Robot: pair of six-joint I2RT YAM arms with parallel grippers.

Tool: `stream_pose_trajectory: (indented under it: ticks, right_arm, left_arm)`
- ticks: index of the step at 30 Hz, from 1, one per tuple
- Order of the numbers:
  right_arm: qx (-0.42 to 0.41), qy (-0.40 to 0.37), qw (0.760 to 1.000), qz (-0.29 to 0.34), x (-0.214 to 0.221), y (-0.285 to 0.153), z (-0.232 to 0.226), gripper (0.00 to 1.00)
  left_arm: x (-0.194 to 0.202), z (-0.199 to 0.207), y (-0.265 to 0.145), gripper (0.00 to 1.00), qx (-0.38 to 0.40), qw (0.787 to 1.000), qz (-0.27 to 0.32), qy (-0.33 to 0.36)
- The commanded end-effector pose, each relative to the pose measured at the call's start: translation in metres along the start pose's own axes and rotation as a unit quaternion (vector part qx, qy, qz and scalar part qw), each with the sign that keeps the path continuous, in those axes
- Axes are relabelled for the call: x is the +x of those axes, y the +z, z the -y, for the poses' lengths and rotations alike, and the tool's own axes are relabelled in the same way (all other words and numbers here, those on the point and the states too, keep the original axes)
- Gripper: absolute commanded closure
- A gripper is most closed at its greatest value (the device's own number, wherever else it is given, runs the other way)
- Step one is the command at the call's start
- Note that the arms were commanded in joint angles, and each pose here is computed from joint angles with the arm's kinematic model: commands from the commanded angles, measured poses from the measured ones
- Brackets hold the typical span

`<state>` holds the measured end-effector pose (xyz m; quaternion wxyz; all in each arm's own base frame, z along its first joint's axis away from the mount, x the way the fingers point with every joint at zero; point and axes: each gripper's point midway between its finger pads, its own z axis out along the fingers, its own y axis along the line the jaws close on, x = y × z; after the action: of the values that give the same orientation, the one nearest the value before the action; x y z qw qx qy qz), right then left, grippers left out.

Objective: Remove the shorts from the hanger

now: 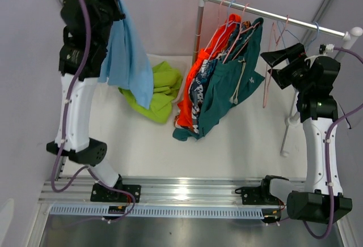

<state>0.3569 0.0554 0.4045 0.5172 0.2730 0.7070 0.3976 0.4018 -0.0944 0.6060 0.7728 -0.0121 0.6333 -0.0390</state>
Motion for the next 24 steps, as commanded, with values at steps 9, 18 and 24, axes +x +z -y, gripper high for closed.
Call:
stream_pose_trajectory:
  ticks: [9,18,24]
  right_arm:
    - [-0.04,-0.062,0.997,0.024,-0.008,-0.025,-0.029,0.03]
    - [-0.218,-0.122,0.966,0.072,-0.034,-0.065,-0.138,0.03]
    - [-0.218,-0.147,0.96,0.098,-0.047,-0.058,-0.169,0.05]
  left_arm:
    - [0.215,0.052,0.039,1.0,0.106,0.976,-0.182,-0.052]
    - [0.289,0.043,0.011,0.01,0.079,0.959,-0.268,-0.046]
    - [0.246,0.037,-0.037,0.01,0.085,0.964,-0.244,-0.069]
